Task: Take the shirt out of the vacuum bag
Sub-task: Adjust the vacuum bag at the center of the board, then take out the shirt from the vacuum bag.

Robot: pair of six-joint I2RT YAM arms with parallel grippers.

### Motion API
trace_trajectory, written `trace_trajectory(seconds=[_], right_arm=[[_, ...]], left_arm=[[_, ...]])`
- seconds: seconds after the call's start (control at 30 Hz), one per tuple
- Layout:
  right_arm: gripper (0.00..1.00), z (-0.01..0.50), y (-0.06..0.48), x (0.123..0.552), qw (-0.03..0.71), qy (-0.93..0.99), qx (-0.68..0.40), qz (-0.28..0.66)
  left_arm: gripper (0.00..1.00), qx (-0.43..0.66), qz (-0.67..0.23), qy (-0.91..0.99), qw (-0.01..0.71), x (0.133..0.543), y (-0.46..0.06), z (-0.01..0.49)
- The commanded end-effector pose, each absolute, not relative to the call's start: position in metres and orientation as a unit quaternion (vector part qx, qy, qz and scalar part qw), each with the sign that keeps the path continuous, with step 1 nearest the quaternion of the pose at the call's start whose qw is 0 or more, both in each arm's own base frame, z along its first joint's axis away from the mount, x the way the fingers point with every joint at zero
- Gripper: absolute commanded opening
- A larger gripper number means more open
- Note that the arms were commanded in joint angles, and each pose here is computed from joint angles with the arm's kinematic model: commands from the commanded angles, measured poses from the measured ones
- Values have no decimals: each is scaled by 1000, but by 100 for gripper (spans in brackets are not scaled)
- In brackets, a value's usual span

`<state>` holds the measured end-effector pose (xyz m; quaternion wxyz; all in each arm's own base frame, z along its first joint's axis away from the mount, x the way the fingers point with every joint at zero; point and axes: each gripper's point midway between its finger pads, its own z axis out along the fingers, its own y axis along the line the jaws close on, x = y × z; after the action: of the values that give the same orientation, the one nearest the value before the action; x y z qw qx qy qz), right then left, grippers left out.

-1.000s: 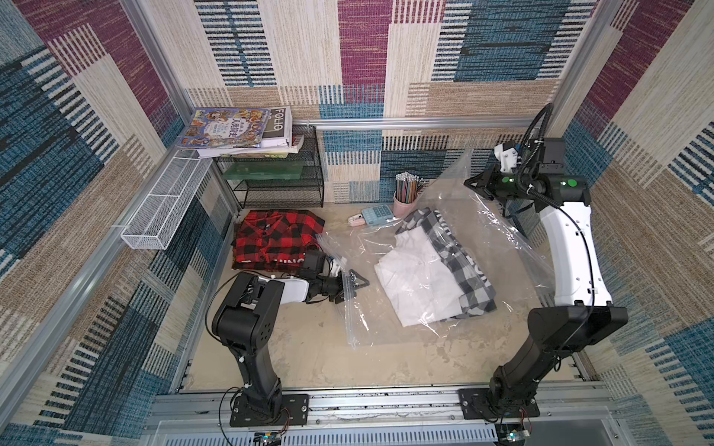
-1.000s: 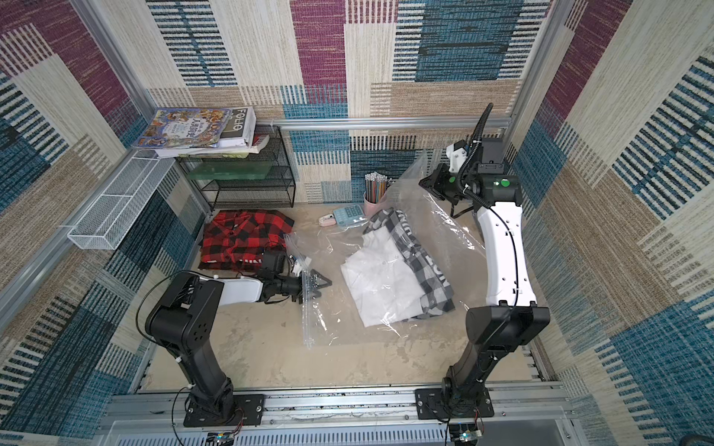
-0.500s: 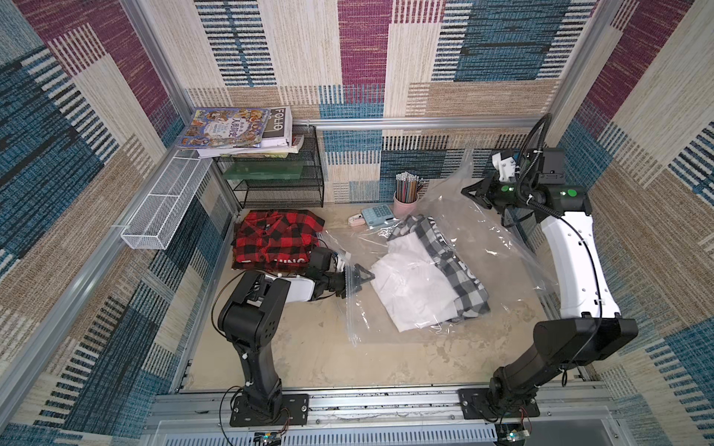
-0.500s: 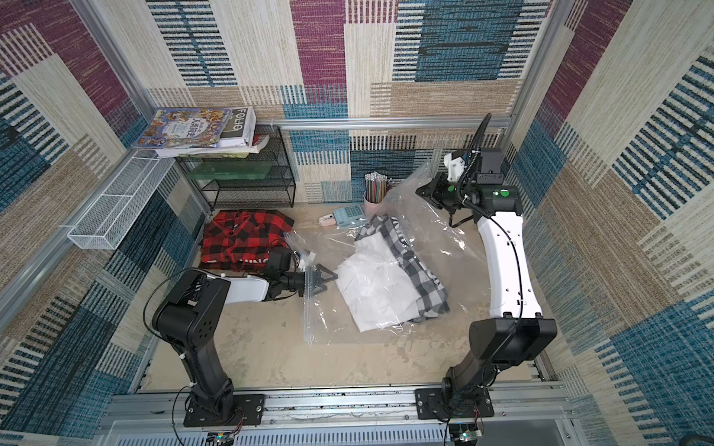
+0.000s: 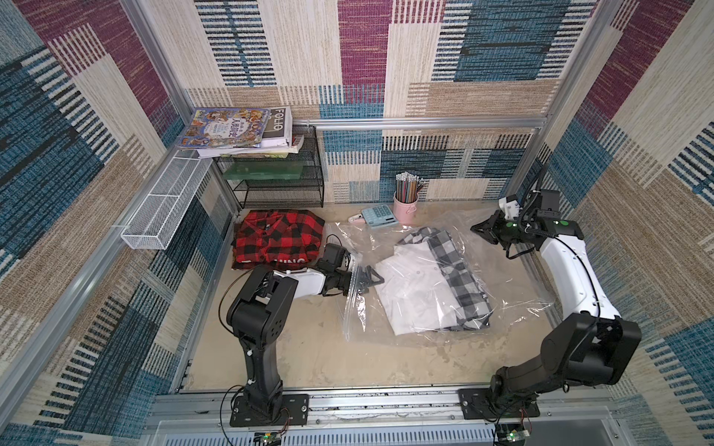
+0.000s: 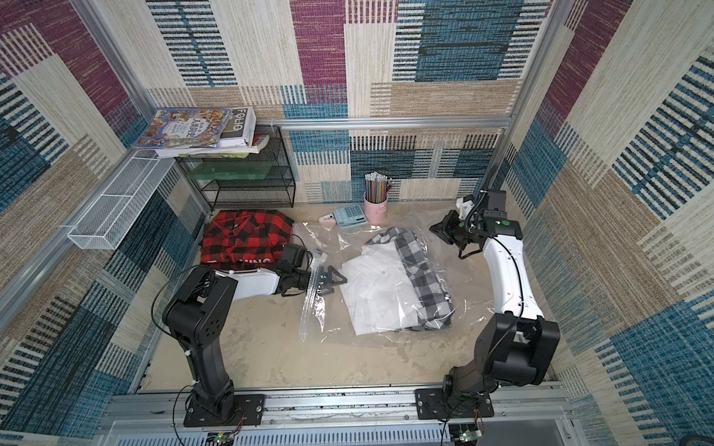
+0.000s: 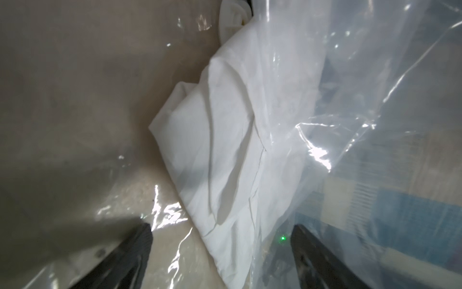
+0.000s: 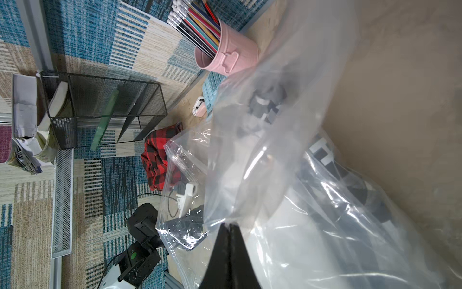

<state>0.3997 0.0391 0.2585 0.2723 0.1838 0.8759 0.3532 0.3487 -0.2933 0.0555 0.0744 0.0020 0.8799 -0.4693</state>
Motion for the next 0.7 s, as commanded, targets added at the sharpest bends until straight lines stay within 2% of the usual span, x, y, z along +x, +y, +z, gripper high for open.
trace_trajectory(seconds=[0.0, 0.23, 0.3, 0.67], right_arm=[[0, 257, 39, 397, 277, 874, 173, 360], [0, 253, 38, 396, 278, 873, 170, 362], [0, 250, 38, 396, 278, 874, 169, 362], [0, 216, 35, 388, 256, 880, 176, 358]], left_arm=[[89, -38, -401, 915, 30, 338, -284, 20], [85, -68, -350, 934, 0, 333, -285, -6], [80, -72, -332, 941, 1, 334, -285, -12], [27, -34, -288, 957, -3, 343, -282, -10]])
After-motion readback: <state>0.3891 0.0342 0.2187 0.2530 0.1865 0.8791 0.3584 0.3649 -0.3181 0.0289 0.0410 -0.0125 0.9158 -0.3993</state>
